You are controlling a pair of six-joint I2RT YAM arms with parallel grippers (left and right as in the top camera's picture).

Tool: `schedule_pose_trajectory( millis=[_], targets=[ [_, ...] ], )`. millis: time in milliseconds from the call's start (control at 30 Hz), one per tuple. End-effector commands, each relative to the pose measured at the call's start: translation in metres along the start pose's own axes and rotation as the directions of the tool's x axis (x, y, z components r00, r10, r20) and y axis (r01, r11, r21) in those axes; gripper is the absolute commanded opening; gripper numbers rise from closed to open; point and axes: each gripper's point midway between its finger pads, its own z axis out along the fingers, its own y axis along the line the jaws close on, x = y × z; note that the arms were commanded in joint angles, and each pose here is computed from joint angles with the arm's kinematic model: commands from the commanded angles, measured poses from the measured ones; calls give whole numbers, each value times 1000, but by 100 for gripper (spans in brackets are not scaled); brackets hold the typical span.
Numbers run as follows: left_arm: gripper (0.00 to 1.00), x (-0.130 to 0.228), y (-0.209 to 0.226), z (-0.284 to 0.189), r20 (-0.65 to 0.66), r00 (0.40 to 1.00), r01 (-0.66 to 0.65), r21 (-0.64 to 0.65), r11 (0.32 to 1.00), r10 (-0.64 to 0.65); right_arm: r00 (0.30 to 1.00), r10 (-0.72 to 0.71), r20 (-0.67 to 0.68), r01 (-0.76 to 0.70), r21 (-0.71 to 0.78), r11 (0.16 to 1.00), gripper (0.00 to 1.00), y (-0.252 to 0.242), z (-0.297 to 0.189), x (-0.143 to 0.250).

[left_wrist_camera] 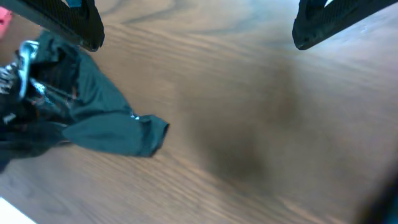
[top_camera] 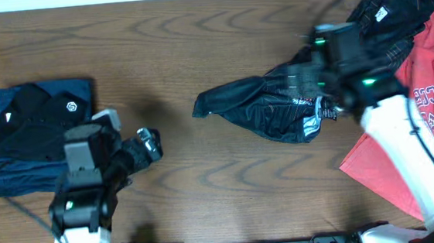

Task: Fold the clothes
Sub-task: 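Pull the black shirt leftward toward table center with the right gripper, then reach the left gripper to the black shirt's left end and grasp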

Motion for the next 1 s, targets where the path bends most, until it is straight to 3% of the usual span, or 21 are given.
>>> schedule_pose_trajectory(
  millis=[0,200,400,600,800,967],
  targets=[
    [98,11,-14,24,-100,993,75,39,996,-70,983,182,-25,-179,87,980,99,-46,-7,7],
    [98,36,-47,81,-238,969,91,78,993,-70,947,299,-115,-276,181,944,99,-92,-13,36],
    [98,71,-99,136,-314,948,103,168,980,-46,936,322,-142,-291,202,935,99,-100,-15,44],
    [98,116,-135,177,-389,915,198,196,960,-110,935,322,-150,-289,204,935,99,-100,-15,46],
    [96,152,-167,199,-418,904,215,267,939,-88,933,323,-159,-288,207,935,99,-99,-16,49],
    [94,166,-175,211,-368,927,186,278,942,-74,931,323,-171,-286,210,935,99,-99,-17,52]
  ],
)
